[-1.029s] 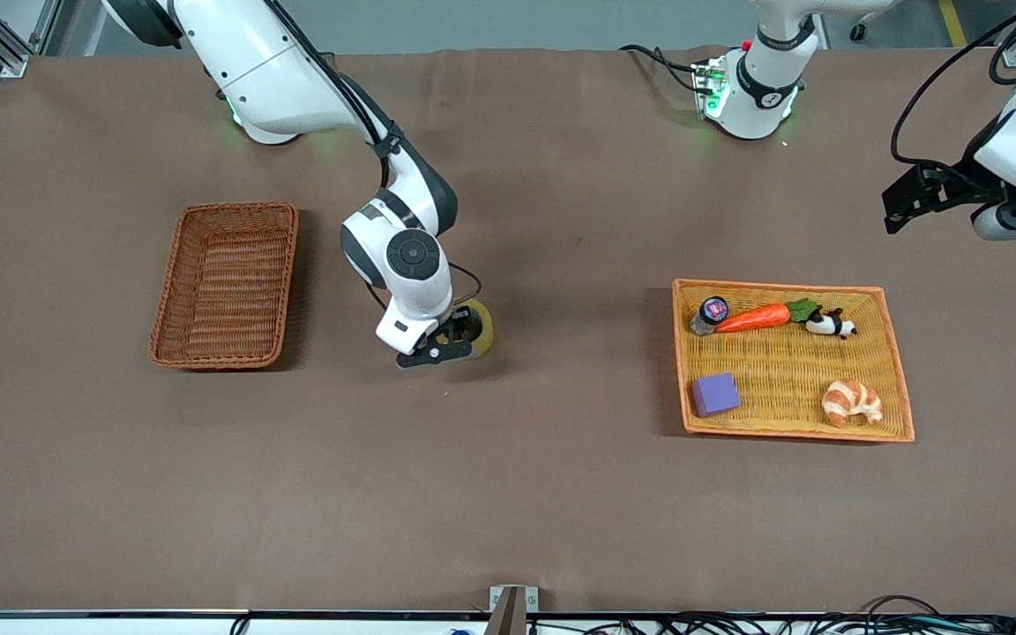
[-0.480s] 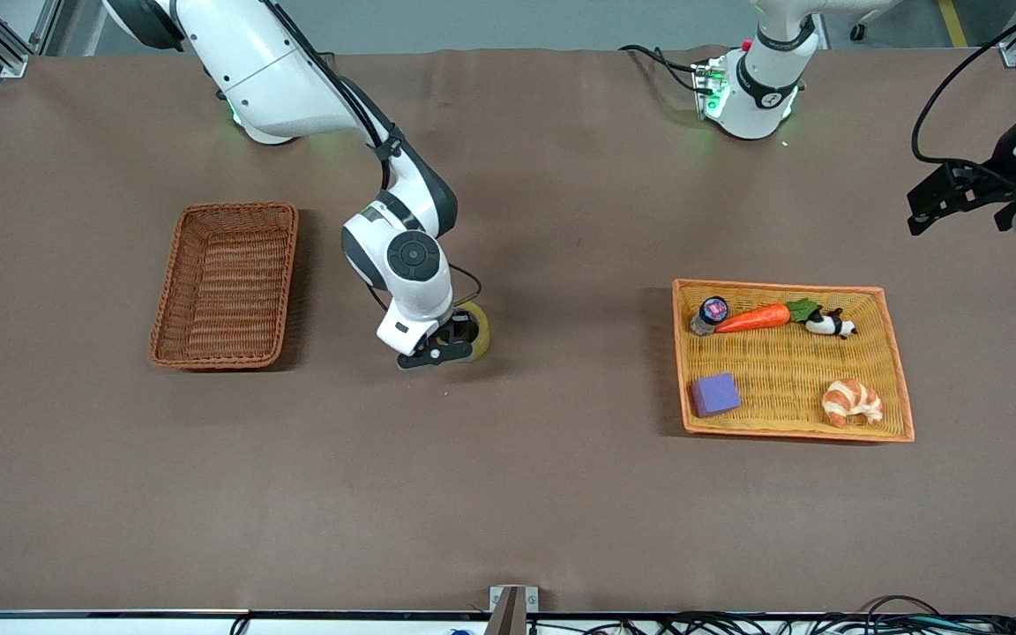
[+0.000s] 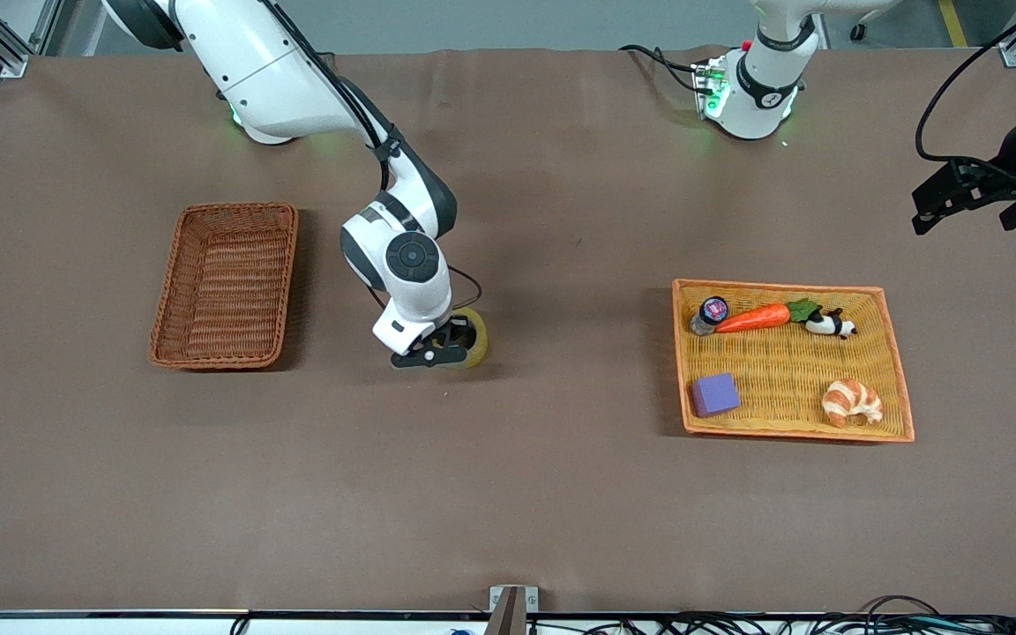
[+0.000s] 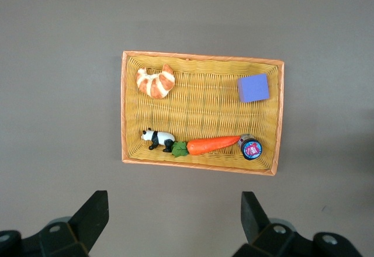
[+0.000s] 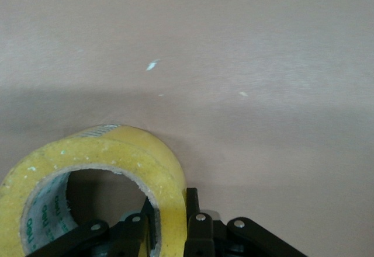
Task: Move tape to another basket
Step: 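Lower the right gripper onto the tape rim and close it, then carry the tape with the right gripper into the brown basket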
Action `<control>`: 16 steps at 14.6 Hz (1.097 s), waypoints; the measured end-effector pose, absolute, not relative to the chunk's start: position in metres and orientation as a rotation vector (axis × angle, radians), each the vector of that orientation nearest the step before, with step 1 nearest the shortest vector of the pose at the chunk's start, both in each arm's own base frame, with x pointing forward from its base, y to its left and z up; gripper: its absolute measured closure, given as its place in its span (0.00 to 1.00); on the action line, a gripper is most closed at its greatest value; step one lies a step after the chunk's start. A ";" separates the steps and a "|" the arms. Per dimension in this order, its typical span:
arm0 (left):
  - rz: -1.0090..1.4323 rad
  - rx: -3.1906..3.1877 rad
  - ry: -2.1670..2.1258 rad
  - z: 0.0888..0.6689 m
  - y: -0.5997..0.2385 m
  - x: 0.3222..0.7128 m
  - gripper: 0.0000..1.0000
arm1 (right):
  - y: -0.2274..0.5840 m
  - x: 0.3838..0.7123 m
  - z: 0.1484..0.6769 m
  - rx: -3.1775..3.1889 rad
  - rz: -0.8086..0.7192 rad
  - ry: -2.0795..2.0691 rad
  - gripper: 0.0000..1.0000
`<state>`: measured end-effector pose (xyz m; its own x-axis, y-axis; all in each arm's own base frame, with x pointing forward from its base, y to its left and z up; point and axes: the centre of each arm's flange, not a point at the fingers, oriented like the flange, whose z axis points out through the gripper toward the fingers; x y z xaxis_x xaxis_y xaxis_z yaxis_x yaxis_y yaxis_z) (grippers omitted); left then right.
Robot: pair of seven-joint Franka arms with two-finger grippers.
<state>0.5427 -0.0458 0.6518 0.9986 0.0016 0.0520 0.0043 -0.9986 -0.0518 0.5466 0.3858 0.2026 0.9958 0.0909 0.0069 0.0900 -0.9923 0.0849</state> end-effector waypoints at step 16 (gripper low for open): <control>0.028 -3.084 0.034 0.635 -0.060 0.543 0.00 | -0.011 0.575 0.369 3.020 -0.191 0.391 0.79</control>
